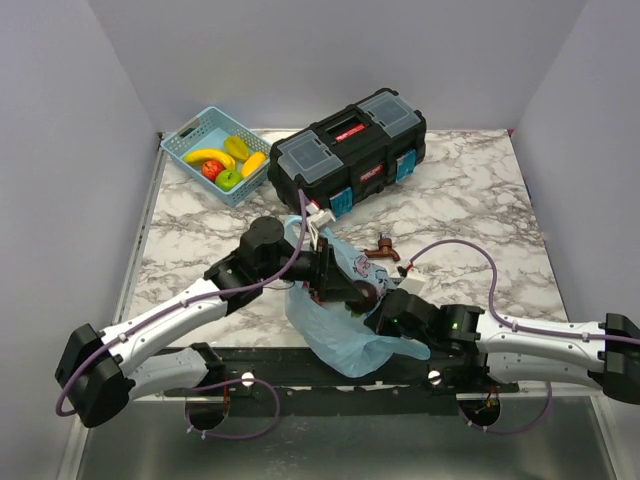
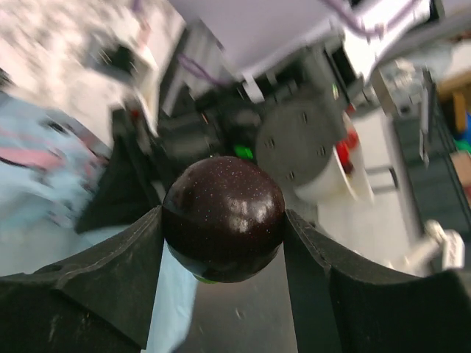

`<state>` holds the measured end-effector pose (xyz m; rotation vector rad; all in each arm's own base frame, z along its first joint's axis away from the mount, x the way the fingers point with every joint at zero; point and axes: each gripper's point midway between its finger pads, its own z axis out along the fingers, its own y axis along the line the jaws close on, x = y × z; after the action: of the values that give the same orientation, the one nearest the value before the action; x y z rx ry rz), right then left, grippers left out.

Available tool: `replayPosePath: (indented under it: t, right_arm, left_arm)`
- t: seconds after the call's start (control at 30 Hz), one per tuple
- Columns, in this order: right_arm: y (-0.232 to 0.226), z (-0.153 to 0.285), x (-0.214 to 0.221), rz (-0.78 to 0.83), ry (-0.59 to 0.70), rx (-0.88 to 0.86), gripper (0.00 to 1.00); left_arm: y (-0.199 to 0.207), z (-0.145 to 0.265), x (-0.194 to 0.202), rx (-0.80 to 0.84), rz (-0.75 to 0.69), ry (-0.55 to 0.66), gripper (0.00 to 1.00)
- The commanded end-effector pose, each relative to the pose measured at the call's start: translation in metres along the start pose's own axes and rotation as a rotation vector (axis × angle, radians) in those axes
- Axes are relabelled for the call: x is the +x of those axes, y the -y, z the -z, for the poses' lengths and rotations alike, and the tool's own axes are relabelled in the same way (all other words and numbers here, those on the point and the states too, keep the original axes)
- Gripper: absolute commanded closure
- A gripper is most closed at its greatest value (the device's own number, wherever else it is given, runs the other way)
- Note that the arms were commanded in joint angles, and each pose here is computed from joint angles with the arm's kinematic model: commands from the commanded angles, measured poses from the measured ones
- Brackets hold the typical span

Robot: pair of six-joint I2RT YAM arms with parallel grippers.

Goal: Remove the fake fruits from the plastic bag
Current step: Take out the fake fruit from the plastic bag, then place the fake fruit in the bin.

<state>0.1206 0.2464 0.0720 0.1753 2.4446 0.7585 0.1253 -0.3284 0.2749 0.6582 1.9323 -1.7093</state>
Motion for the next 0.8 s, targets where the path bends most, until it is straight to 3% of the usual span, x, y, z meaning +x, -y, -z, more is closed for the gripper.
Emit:
replayPosePath:
  t: [0.0,0.1,0.33,0.43,0.53,0.6,0.7,0.77]
  right_arm:
    - [0.005,0.004,-0.013,0.018,0.055,0.056,0.99]
    - [0.006,0.003,-0.013,0.018,0.055,0.06,0.99]
    - [0.008,0.003,-0.006,0.013,0.029,0.052,0.99]
    - [0.007,0.006,-0.008,0.007,0.033,0.042,0.99]
    - [0.007,0.009,-0.01,-0.005,0.042,0.033,0.99]
    - [0.008,0.011,-0.011,-0.011,0.047,0.026,0.99]
    - [0.012,0.014,-0.012,-0.017,0.052,0.036,0.99]
    - [0.015,0.016,-0.013,-0.022,0.057,0.037,0.99]
  left_arm:
    - [0.052,0.013,0.049,0.275,-0.053,-0.206,0.97]
    - [0.082,0.021,0.05,0.369,-0.139,-0.215,0.97]
    - [0.165,0.047,0.005,0.597,-0.399,-0.185,1.0]
    - [0.175,0.048,-0.04,0.523,-0.473,-0.073,1.0]
    - [0.152,0.051,-0.109,0.245,-0.511,0.178,1.0]
    - [0.112,0.065,-0.154,-0.083,-0.519,0.359,1.0]
    - [0.023,0.142,-0.209,-0.744,-0.409,0.698,1.0]
    - [-0.016,0.195,-0.215,-0.99,-0.334,0.861,1.0]
